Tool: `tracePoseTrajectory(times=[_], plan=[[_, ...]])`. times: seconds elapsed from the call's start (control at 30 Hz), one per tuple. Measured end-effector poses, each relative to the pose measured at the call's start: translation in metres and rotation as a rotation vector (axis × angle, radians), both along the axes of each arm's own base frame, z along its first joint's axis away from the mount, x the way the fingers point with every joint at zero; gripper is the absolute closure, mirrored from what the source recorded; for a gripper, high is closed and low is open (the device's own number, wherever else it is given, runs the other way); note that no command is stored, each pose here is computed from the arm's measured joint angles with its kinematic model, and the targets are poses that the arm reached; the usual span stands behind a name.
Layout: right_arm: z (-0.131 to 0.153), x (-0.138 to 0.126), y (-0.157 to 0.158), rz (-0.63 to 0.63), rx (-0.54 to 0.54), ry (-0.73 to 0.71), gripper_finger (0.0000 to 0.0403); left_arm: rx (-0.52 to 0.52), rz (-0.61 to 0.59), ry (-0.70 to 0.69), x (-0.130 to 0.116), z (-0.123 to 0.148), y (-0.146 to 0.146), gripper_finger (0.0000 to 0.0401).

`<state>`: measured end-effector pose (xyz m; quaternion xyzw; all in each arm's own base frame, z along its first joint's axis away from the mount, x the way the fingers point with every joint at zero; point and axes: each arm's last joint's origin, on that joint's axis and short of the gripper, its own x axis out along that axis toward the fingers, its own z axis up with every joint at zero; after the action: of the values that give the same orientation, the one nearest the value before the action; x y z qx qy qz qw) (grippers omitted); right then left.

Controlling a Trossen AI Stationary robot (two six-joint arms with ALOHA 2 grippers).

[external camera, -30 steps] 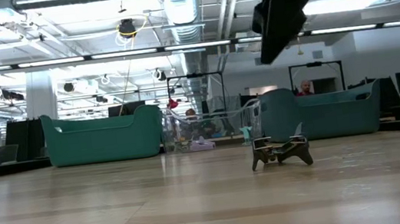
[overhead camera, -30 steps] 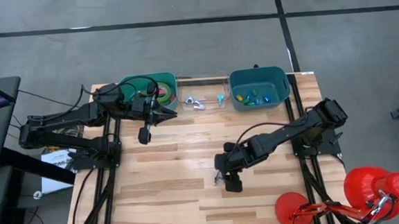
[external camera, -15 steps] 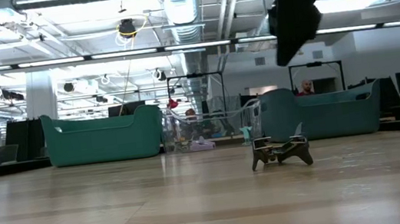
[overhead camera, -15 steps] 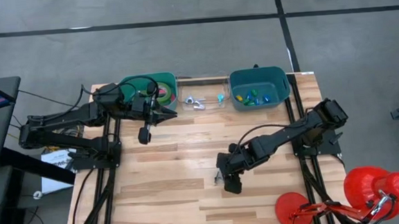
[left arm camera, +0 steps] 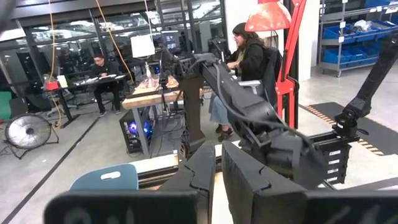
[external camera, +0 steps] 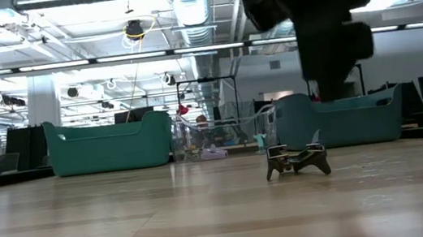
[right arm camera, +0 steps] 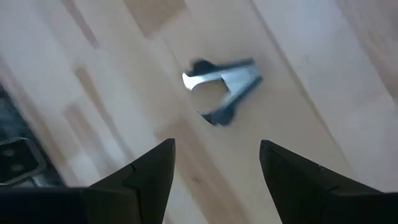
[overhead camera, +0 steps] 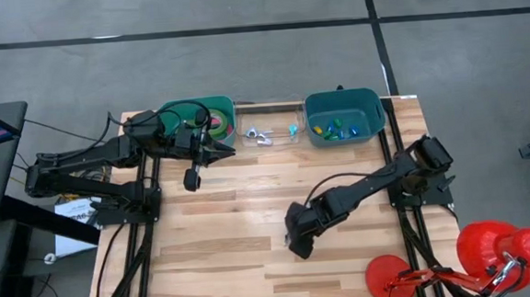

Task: Pick and place Stapler, Stapler remover, tape
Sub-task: Put the black staple remover into the transparent bin

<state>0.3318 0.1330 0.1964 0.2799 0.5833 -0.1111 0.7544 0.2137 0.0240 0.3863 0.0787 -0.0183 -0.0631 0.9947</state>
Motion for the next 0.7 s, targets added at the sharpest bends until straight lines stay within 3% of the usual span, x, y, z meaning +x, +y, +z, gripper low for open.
tracePoseTrajectory(times=[0.3, 0.7], plan=[[-0.024, 0.012, 0.002, -0.026, 0.005, 0.021, 0.0177, 0.001, 0.000, -0.006, 0.000, 0.001, 0.000, 0.0380], [-0.028, 0.017, -0.007, -0.085, -0.005, 0.027, 0.0199, 0.002, -0.001, -0.014, 0.000, 0.001, 0.000, 0.0380]])
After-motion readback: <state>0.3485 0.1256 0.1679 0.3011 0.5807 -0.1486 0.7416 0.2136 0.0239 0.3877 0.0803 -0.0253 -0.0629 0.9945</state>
